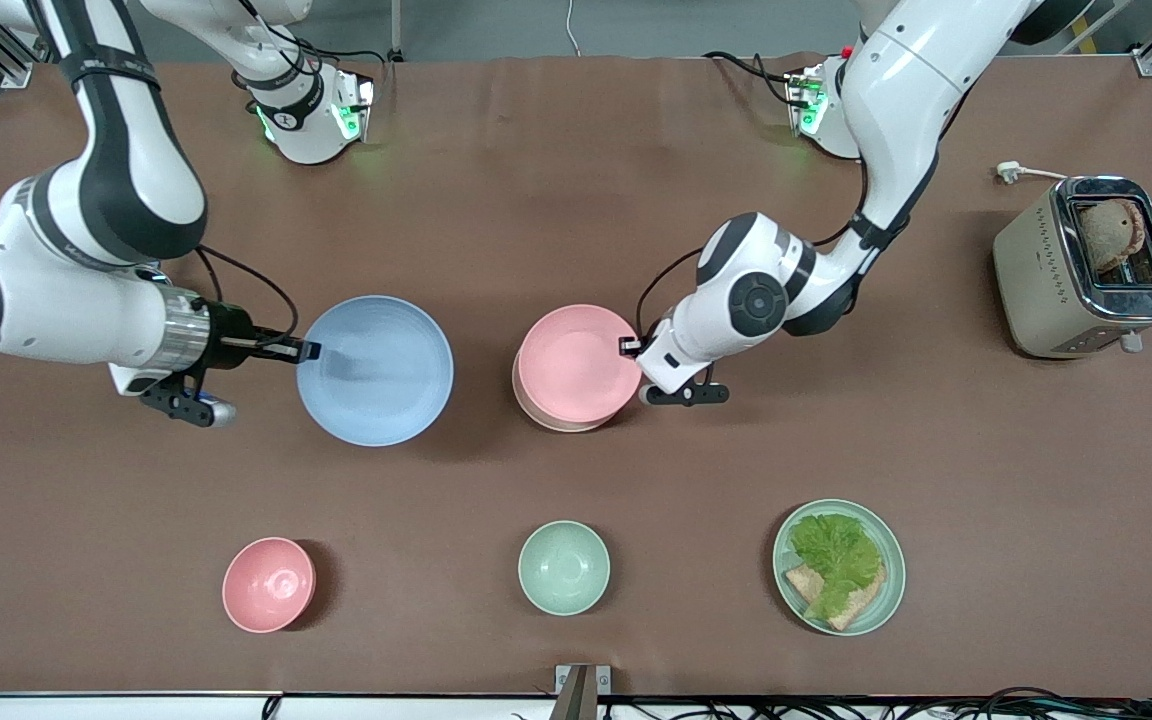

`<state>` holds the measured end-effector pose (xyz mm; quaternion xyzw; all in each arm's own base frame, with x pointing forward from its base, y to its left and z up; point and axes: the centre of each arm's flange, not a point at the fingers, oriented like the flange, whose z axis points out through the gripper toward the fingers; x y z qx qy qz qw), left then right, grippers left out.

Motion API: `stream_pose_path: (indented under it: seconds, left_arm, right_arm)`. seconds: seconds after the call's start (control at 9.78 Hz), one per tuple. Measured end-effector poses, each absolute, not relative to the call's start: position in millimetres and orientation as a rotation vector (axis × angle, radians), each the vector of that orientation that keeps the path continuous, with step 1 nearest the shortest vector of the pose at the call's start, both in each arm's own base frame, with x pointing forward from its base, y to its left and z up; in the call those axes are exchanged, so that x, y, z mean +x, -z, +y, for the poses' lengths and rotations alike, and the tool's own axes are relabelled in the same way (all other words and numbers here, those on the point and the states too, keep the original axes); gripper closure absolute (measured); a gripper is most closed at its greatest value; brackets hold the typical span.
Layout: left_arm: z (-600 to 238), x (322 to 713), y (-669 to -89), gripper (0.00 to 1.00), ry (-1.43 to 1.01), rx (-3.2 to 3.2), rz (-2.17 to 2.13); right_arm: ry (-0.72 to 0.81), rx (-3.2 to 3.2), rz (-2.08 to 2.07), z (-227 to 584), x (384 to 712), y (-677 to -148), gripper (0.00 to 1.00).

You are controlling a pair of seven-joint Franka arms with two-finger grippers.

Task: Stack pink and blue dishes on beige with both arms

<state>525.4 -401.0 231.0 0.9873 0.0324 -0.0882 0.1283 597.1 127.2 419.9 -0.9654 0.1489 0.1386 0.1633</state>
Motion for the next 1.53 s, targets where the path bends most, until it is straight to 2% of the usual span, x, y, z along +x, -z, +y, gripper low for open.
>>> stream_pose_path:
  seconds: [0.2, 0.31, 0.61, 0.72, 0.92, 1.33, 1.53]
  left_arm:
    - [-417.3, 517.5, -219.5, 0.95, 0.245, 2.913, 0.088]
    - [-421.5, 519.4, -219.4, 0.85, 0.242, 2.910, 0.109]
    - [-421.9, 540.6, -237.3, 0.41, 0.187, 2.881, 0.167]
    - [-418.0, 551.5, -257.1, 0.28, 0.145, 2.869, 0.183]
    - [-387.6, 574.8, -333.6, 0.01, 0.052, 2.881, 0.225]
    - [-228.2, 600.1, -486.6, 0.00, -0.085, 3.064, 0.172]
    - [-170.3, 589.1, -541.3, 0.00, -0.112, 3.110, 0.134]
  right_arm:
    - [-0.375, -2.756, 0.412, 141.5, 593.0, -406.0, 0.94]
    - [-0.370, -2.759, 0.406, 149.2, 589.2, -394.9, 0.94]
    - [-0.356, -2.764, 0.388, 168.6, 580.8, -379.9, 0.94]
    - [-0.347, -2.762, 0.398, 180.3, 576.9, -375.5, 0.94]
    - [-0.333, -2.753, 0.389, 231.7, 560.0, -360.7, 0.94]
    - [-0.286, -2.715, 0.328, 332.4, 523.2, -289.9, 0.94]
    - [-0.262, -2.702, 0.309, 359.2, 512.3, -263.0, 0.94]
